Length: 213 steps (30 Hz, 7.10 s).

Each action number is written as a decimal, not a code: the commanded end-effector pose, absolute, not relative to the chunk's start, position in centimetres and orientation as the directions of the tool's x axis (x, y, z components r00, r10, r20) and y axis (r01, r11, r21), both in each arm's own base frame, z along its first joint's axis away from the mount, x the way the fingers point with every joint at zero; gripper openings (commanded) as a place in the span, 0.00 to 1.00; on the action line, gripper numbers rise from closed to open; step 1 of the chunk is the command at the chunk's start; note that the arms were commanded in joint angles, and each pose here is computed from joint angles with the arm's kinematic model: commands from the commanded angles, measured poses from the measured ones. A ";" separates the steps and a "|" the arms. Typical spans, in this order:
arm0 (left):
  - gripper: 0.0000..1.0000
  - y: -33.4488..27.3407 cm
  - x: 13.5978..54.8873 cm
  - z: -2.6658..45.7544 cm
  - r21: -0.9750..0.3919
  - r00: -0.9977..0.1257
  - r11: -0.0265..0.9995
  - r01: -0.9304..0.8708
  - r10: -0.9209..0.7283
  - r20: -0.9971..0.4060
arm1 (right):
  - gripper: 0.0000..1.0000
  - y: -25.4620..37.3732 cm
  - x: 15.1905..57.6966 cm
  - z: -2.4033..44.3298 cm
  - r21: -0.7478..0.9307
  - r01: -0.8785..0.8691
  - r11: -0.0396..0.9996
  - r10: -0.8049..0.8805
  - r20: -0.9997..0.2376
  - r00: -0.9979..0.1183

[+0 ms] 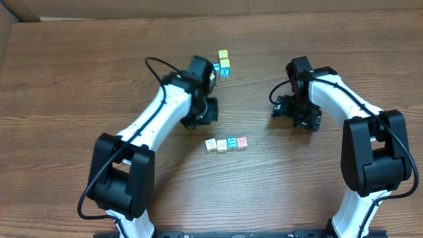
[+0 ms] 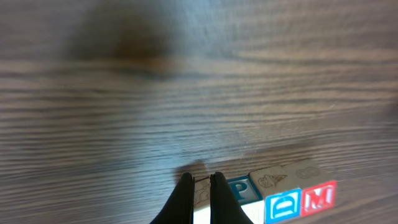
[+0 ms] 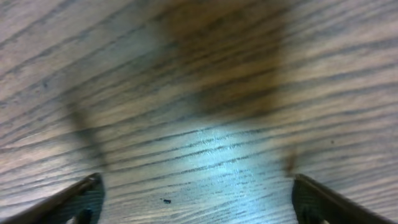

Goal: Flip 4 blocks

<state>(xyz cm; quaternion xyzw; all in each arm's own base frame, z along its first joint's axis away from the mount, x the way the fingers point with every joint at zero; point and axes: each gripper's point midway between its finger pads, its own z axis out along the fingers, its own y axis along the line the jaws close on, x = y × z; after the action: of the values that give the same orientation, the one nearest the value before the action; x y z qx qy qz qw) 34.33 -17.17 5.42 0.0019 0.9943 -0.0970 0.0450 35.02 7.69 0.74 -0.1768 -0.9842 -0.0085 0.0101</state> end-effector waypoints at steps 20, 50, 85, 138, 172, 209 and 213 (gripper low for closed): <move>0.04 -17.5 30.6 1.2 -0.194 -0.997 0.978 -0.072 -0.071 0.014 | 1.00 8.7 39.3 1.3 0.112 0.333 0.936 0.347 -0.133 -0.929; 0.04 -17.6 30.0 1.5 -0.206 -0.999 0.978 -0.033 -0.025 0.040 | 1.00 8.7 39.3 1.3 0.113 0.333 0.936 0.347 -0.133 -0.929; 0.04 -11.7 28.2 7.9 0.015 -0.982 0.997 -0.079 -0.080 0.169 | 0.04 10.0 36.1 7.6 0.185 0.206 0.961 0.211 -0.007 -0.977; 0.04 -15.4 26.2 0.6 -0.189 -0.970 0.965 -0.183 -0.145 0.196 | 0.04 21.2 28.6 0.5 0.331 0.340 0.880 0.333 0.079 -0.940; 0.07 -15.8 30.3 0.4 -0.217 -0.990 0.966 -0.139 -0.138 0.019 | 0.12 23.7 27.2 0.6 0.333 0.413 0.848 0.395 0.122 -0.910; 0.04 -13.2 31.4 3.8 -0.112 -0.994 0.988 -0.108 -0.106 0.028 | 0.22 21.0 29.1 0.8 0.300 0.392 0.870 0.392 0.062 -0.918; 0.04 -13.0 30.6 3.7 -0.097 -0.993 0.989 -0.107 -0.102 0.056 | 0.11 21.5 28.4 0.9 0.316 0.394 0.863 0.380 0.106 -0.919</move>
<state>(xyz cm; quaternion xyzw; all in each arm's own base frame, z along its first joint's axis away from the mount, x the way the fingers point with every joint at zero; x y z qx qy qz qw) 30.28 -13.08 3.16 -0.0604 0.9963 -0.0522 -0.0333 28.16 20.93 0.21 -0.2068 -0.9663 -0.1525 0.0175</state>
